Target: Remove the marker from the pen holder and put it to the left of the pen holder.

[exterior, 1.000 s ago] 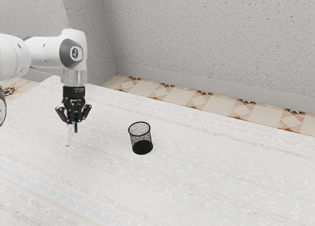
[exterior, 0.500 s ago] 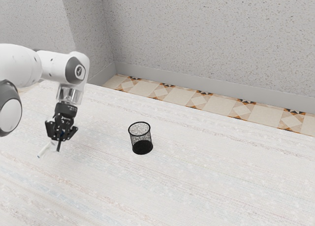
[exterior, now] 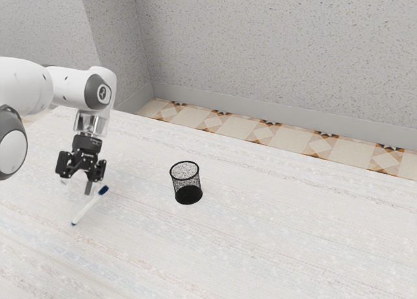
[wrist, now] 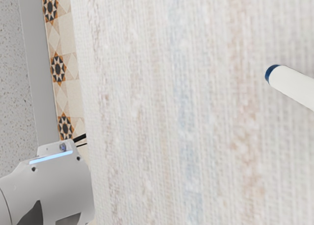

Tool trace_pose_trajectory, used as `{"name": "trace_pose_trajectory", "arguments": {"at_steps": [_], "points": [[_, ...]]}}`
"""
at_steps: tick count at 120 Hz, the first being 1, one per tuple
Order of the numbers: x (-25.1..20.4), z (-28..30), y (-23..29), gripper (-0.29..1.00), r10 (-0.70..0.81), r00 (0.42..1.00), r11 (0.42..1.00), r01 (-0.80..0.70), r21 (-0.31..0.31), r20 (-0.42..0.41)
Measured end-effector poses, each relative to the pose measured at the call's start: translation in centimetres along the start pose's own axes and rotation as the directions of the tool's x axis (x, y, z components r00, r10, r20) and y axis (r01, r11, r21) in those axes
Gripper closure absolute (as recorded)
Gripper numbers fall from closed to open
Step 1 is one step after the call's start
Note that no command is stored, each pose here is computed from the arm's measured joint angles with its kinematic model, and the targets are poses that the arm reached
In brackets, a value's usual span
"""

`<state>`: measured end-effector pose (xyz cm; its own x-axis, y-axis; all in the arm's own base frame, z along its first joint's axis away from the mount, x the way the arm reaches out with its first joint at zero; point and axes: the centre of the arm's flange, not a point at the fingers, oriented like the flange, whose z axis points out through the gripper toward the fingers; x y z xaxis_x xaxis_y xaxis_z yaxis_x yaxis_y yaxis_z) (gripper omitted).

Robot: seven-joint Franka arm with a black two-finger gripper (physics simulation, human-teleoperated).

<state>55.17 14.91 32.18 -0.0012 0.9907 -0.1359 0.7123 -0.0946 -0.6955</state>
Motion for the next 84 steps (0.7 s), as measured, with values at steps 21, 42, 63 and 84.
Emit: {"name": "trace_pose_trajectory", "arguments": {"at_steps": [21,42,63,84], "points": [[-0.1,-0.5,-0.2,0.05,0.000,1.000,1.000,0.000,-0.021,-0.006],[-5.2,-10.2,-9.9,0.02,0.083,0.993,0.943,-0.106,-0.317,-0.087],[-9.2,-17.0,-15.1,0.01,0.238,0.924,0.755,-0.369,-0.542,-0.297],[-12.0,-19.3,-14.5,0.00,0.390,0.793,0.600,-0.604,-0.525,-0.467]]}}
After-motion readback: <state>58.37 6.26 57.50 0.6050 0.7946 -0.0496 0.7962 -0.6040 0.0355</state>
